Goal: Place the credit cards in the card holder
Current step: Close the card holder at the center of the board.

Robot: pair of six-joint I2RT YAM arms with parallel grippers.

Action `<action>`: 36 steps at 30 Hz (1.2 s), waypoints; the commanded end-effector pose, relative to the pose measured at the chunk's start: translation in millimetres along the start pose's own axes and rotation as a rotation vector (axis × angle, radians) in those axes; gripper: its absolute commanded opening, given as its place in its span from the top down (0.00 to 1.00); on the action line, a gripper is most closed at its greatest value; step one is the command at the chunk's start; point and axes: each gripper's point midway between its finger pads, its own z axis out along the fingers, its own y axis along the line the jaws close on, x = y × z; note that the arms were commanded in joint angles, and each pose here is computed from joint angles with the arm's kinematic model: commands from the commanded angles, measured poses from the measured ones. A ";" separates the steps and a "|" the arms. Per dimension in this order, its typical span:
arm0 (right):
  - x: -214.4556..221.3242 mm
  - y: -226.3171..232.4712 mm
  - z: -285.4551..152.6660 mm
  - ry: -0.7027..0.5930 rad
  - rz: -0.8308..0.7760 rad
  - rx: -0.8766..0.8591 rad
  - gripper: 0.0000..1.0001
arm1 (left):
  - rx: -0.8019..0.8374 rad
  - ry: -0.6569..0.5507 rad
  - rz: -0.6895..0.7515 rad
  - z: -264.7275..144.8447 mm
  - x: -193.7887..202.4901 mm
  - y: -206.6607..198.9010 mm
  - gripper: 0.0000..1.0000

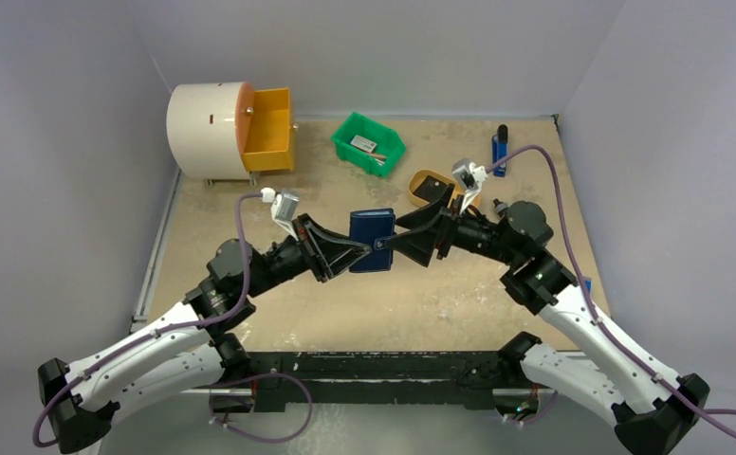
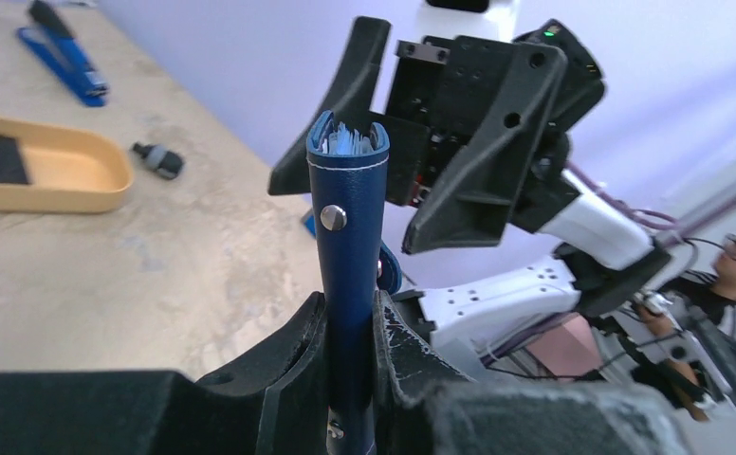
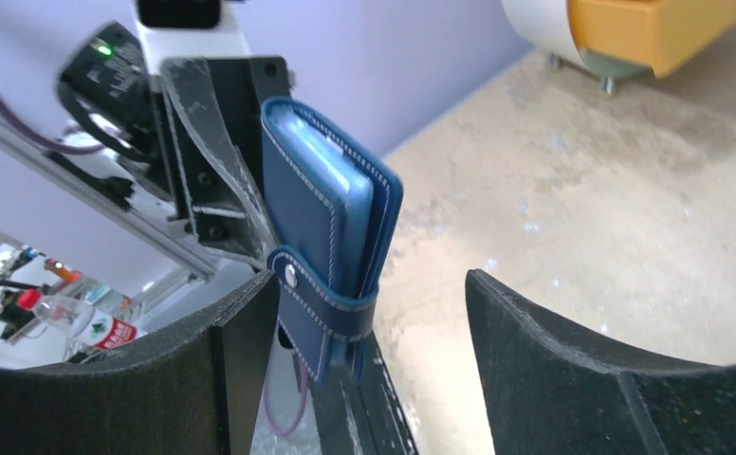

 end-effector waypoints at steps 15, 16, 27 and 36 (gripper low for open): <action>-43.7 65.5 -7.2 -0.148 -0.073 -0.305 0.47 | 0.340 -0.042 0.000 -0.2 -27.1 -75.1 1.00; -43.0 65.9 -6.1 -0.142 -0.068 -0.312 0.49 | 0.337 -0.040 0.001 0.5 -26.9 -74.6 1.00; -46.9 61.6 -3.8 -0.165 -0.026 -0.290 0.95 | 0.191 0.048 0.012 11.5 -7.6 -44.0 0.53; -49.9 67.2 -5.4 -0.204 0.003 -0.338 0.97 | 0.286 0.100 -0.037 3.7 13.3 -50.3 0.43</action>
